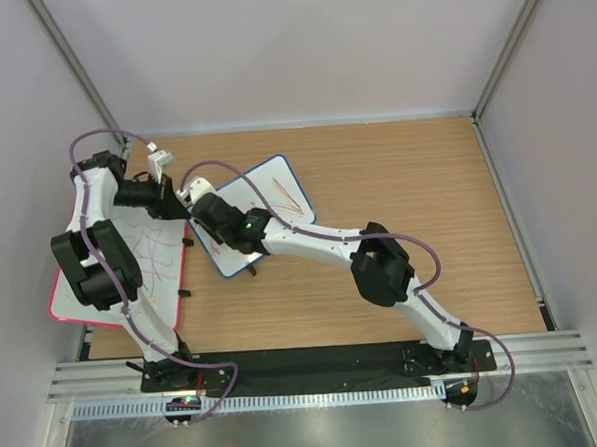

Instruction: Erase the whiteboard

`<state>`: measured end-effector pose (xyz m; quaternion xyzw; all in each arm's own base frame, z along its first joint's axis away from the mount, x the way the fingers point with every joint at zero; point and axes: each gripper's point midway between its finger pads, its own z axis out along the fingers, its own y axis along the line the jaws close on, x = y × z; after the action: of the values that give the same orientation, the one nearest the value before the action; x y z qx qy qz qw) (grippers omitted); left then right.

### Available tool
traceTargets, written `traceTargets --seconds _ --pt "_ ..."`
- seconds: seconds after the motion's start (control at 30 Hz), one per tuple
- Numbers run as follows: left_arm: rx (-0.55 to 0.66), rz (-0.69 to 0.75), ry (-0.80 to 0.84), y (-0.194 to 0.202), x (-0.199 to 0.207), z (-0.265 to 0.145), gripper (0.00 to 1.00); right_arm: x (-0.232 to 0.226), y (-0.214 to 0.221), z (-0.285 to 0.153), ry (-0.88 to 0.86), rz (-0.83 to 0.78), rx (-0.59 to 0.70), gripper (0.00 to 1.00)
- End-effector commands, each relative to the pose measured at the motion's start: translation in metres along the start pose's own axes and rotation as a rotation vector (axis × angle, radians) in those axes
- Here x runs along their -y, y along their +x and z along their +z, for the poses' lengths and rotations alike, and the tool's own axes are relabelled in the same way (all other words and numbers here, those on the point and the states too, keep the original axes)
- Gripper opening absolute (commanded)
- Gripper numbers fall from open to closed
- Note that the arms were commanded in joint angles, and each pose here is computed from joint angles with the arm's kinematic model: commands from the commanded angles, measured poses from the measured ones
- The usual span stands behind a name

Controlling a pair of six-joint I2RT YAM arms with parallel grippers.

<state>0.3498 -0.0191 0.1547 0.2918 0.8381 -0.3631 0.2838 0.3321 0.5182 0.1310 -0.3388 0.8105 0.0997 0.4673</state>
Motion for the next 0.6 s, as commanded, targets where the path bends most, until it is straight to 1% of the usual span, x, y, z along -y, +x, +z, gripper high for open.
traceTargets --seconds 0.0,0.17,0.3,0.5,0.57 --pt "0.018 0.118 -0.005 -0.017 0.017 -0.006 0.0 0.05 -0.017 0.019 0.107 0.055 0.024 0.01" --pt "0.01 0.123 -0.014 -0.016 0.015 -0.006 0.0 0.085 -0.006 0.025 0.168 0.112 -0.007 0.01" --pt "0.01 0.126 -0.01 -0.014 0.017 -0.006 0.0 0.094 -0.009 0.028 0.182 0.127 -0.006 0.01" --pt "0.007 0.128 -0.012 -0.013 0.017 -0.005 0.0 0.069 -0.026 0.028 0.132 0.097 0.025 0.01" --pt "0.007 0.129 -0.014 -0.014 0.016 -0.005 0.0 0.045 -0.029 0.03 0.079 0.078 0.039 0.01"
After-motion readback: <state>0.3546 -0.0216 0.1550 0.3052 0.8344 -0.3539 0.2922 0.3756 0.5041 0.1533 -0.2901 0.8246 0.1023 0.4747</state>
